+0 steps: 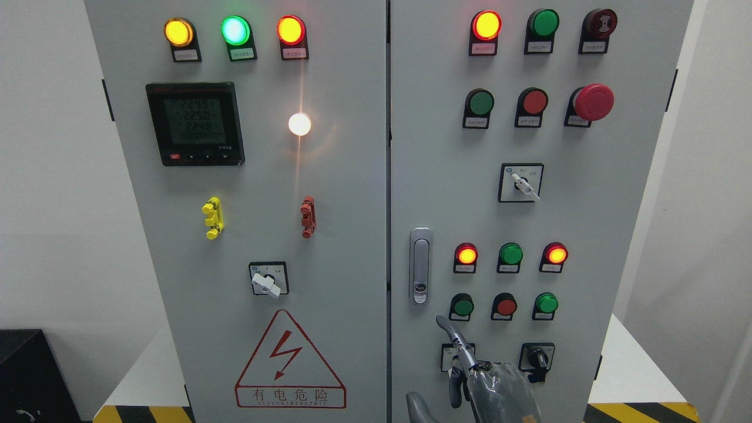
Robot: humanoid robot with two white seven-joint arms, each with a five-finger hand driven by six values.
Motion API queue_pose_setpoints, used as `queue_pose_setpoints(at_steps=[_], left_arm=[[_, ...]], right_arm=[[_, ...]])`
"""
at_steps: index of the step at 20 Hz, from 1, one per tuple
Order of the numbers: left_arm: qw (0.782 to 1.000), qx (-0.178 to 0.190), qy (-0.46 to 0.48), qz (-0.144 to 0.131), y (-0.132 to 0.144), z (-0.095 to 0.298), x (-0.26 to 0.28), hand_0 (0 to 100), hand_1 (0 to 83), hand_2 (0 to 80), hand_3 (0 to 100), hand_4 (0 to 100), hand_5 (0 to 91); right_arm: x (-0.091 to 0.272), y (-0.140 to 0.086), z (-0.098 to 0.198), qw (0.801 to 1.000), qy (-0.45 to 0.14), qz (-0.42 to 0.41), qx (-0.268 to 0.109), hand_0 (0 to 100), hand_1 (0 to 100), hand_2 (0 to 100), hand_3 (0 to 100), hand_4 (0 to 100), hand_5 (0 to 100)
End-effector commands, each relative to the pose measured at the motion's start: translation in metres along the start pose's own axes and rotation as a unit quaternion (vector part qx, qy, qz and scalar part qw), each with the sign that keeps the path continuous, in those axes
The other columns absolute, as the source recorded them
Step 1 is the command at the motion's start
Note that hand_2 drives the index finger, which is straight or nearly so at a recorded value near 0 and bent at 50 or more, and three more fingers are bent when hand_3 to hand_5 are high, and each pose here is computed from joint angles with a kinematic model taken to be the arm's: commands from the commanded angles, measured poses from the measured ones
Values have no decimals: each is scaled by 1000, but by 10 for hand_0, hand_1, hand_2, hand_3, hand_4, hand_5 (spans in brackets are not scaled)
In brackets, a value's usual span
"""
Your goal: Release door handle
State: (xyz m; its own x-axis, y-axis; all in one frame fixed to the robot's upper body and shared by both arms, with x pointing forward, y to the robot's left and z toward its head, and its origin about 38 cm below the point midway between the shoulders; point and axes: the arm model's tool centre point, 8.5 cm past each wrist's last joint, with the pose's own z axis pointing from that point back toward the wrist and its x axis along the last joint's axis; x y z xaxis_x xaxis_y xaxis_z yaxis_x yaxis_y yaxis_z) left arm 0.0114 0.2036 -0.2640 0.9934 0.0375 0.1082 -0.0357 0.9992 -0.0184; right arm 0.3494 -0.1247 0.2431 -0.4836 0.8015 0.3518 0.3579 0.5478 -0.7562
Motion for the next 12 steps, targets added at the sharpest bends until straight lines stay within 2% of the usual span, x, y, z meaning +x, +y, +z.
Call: queue_pose_setpoints(at_steps=[1, 3, 6, 12], left_arm=[[1000, 2, 2, -2, 1, 0, 7, 120, 556, 0, 0, 0, 0], [1000, 2, 1, -2, 1, 0, 8, 120, 556, 0, 0, 0, 0], [1000, 2, 2, -2, 1, 0, 7, 120, 556, 0, 0, 0, 0], [1000, 2, 2, -1, 1, 0, 7, 120, 556, 0, 0, 0, 0]], right_arm=[[6, 29, -16, 998, -4, 64, 18, 359, 249, 10, 1000, 1000, 1000], [6, 34, -17, 996, -3, 82, 20, 361, 247, 11, 1000, 1000, 1000], [2, 36, -19, 994, 3, 111, 3, 361, 243, 8, 1000, 1000, 1000], [1, 39, -20, 989, 7, 146, 5, 361, 241, 4, 1000, 1000, 1000]])
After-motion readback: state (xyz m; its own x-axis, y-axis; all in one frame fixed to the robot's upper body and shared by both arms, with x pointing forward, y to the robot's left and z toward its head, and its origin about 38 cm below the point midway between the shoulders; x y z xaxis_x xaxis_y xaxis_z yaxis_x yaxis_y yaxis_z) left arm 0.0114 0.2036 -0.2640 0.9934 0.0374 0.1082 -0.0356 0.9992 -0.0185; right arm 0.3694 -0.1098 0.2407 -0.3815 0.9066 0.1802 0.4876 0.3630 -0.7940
